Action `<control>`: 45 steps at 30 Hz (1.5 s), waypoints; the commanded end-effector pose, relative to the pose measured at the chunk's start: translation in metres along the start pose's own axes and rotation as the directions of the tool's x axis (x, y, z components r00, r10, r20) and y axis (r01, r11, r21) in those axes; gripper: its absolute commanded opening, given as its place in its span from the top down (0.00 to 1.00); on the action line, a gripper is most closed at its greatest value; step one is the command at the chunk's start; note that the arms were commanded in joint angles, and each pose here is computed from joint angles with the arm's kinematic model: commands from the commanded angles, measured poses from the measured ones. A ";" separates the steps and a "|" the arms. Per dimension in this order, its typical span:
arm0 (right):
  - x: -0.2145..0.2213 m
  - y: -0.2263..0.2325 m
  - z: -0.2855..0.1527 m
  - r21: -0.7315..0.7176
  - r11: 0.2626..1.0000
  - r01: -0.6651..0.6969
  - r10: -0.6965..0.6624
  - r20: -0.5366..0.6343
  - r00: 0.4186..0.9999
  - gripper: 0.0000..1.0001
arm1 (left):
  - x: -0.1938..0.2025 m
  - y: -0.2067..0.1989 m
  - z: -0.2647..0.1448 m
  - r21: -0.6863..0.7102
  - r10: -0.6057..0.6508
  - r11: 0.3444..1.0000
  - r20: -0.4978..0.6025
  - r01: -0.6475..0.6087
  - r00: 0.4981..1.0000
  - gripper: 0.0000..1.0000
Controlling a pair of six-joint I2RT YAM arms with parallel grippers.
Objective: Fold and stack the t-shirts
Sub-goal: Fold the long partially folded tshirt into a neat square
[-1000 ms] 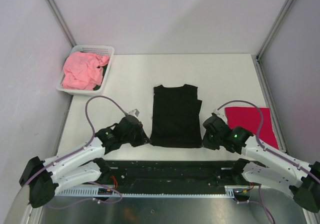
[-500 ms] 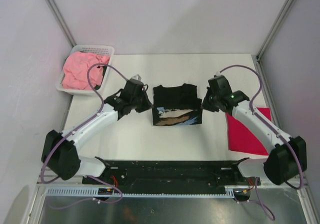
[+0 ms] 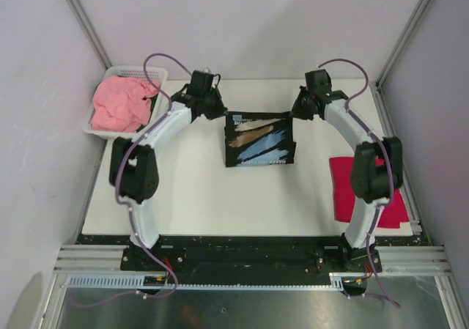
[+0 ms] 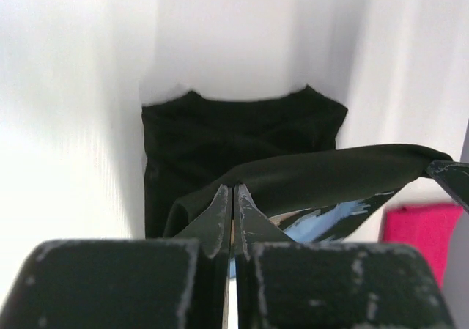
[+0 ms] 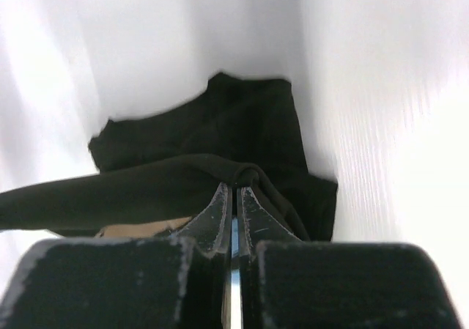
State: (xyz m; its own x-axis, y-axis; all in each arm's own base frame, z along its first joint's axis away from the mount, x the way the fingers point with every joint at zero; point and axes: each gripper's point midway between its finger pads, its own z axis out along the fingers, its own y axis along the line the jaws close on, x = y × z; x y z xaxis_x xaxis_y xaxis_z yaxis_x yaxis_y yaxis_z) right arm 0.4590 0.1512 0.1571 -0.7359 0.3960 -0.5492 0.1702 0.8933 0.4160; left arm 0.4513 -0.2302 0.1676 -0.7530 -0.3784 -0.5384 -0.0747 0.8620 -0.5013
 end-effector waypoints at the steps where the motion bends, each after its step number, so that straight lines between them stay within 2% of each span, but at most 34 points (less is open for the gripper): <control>1: -0.040 0.011 0.056 -0.050 0.999 0.017 -0.014 0.047 0.999 1.00 | -0.039 0.000 0.047 0.025 0.032 0.999 0.024 -0.032 0.999 1.00; 7: -0.037 -0.001 0.136 -0.040 0.999 -0.011 0.011 -0.018 1.000 1.00 | -0.056 0.022 0.120 0.006 0.014 1.000 0.012 -0.014 1.000 1.00; 13: -0.012 -0.016 0.170 -0.007 0.999 -0.034 0.033 -0.084 0.996 1.00 | -0.039 0.047 0.149 -0.036 0.001 0.999 -0.033 -0.002 0.999 1.00; 18: 0.016 -0.032 0.146 0.037 0.997 -0.070 0.074 -0.113 0.991 1.00 | -0.006 0.053 0.141 -0.052 0.008 0.999 -0.097 -0.013 0.995 1.00; 24: 0.073 -0.059 0.090 0.098 0.990 -0.101 0.115 -0.157 0.981 1.00 | 0.039 0.048 0.096 -0.038 0.029 0.999 -0.126 -0.034 0.992 1.00; 30: 0.115 -0.064 0.031 0.122 0.989 -0.079 0.098 -0.156 0.983 1.00 | 0.071 0.052 0.037 -0.029 0.043 0.999 -0.110 -0.046 0.993 1.00; 33: 0.118 -0.054 0.005 0.107 0.992 -0.067 0.081 -0.133 0.988 1.00 | 0.076 0.056 0.015 -0.027 0.050 0.998 -0.094 -0.053 0.994 1.00; 38: 0.094 -0.033 -0.018 0.048 0.996 -0.076 0.078 -0.042 0.996 1.00 | 0.071 0.059 -0.002 -0.024 0.063 0.998 -0.064 -0.065 0.996 1.00; 42: 0.066 -0.016 -0.011 -0.002 0.999 -0.053 0.053 0.012 0.999 0.99 | 0.056 0.063 0.003 -0.025 0.054 0.998 -0.050 -0.055 0.997 1.00; 45: 0.050 -0.003 0.006 -0.048 0.998 -0.036 0.037 0.010 0.999 0.99 | 0.042 0.071 0.018 -0.035 0.047 0.998 -0.052 -0.049 0.998 1.00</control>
State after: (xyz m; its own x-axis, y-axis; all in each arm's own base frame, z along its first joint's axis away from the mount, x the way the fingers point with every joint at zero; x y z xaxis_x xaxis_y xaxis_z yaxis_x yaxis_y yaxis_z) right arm 0.3809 0.1656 0.1036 -0.7727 0.4318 -0.4652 0.2204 0.8699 0.4413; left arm 0.3892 -0.2054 0.0857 -0.8304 -0.3094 -0.4634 -0.0744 0.8858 -0.4581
